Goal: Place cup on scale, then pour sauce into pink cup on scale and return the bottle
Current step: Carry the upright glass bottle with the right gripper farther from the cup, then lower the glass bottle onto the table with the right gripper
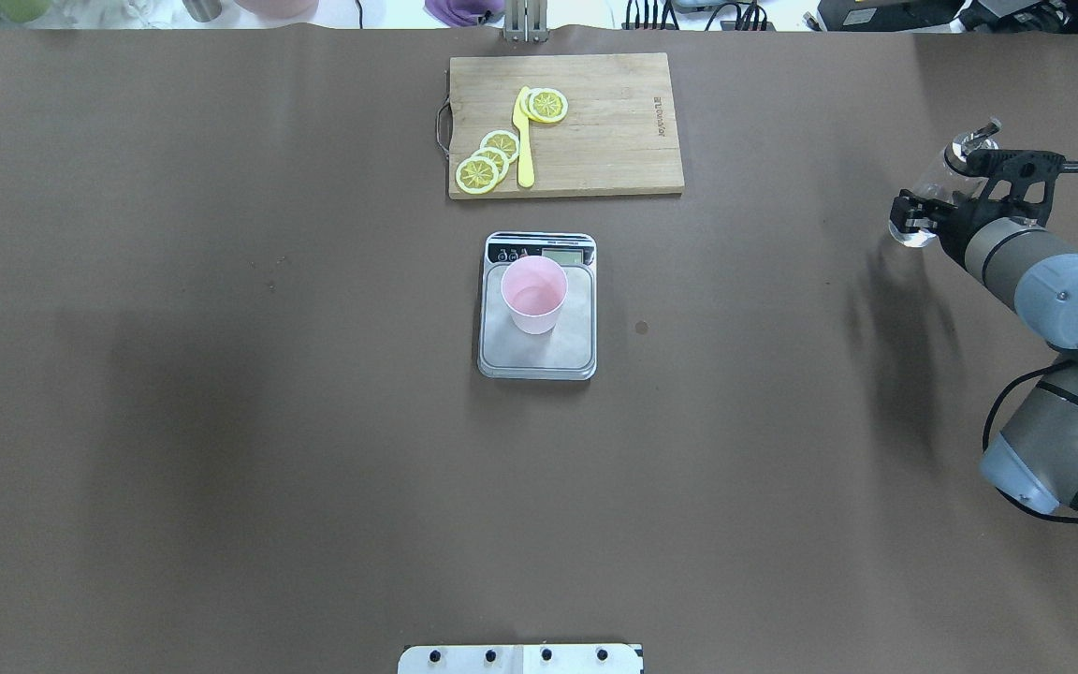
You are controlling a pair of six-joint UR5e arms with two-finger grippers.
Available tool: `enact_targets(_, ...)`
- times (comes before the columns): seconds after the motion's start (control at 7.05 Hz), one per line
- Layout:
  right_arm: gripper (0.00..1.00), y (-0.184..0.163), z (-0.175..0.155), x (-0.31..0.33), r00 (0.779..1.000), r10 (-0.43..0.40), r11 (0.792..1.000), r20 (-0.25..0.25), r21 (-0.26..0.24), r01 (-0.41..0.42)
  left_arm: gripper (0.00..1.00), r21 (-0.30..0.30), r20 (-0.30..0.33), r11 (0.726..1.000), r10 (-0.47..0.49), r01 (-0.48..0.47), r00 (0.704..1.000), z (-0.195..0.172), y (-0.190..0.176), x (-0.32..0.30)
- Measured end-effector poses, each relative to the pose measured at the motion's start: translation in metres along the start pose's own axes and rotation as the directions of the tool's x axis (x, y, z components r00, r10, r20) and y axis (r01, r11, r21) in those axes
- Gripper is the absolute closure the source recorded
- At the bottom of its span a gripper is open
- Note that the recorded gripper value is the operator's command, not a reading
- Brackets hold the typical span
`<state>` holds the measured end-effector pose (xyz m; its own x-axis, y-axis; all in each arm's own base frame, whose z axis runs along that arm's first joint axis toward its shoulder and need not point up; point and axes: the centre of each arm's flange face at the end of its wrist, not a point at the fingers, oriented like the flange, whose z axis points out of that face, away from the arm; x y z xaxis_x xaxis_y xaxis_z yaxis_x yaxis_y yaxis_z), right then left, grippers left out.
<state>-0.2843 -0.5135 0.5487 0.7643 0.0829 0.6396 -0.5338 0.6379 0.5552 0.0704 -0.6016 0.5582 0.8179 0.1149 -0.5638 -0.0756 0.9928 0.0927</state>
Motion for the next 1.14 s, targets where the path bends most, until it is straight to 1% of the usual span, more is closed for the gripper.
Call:
enact_targets(0.57, 1.00, 0.0085, 0.0077, -0.0021, 1.000, 0.021, 1.000, -0.007, -0.014, -0.021, 0.01, -0.001, 0.000, 1.000, -0.001, 0.001, 1.000, 0.0005, 0.0006, -0.0004)
enact_targets(0.71, 0.93, 0.0094, 0.0085, -0.0020, 1.000, 0.021, 1.000, -0.008, -0.015, -0.021, 0.01, -0.002, 0.000, 1.000, -0.001, 0.001, 1.000, 0.0007, 0.0006, -0.0006)
enact_targets(0.99, 0.61, 0.0096, 0.0086, -0.0024, 1.000, 0.021, 1.000, -0.007, -0.016, -0.021, 0.01, -0.003, 0.001, 1.000, -0.002, 0.002, 1.000, 0.0013, 0.0007, -0.0011)
enact_targets(1.14, 0.53, 0.0094, 0.0085, -0.0025, 1.000, 0.021, 1.000, -0.007, -0.017, -0.022, 0.01, -0.003, 0.001, 1.000, -0.002, 0.002, 1.000, 0.0015, 0.0007, -0.0012)
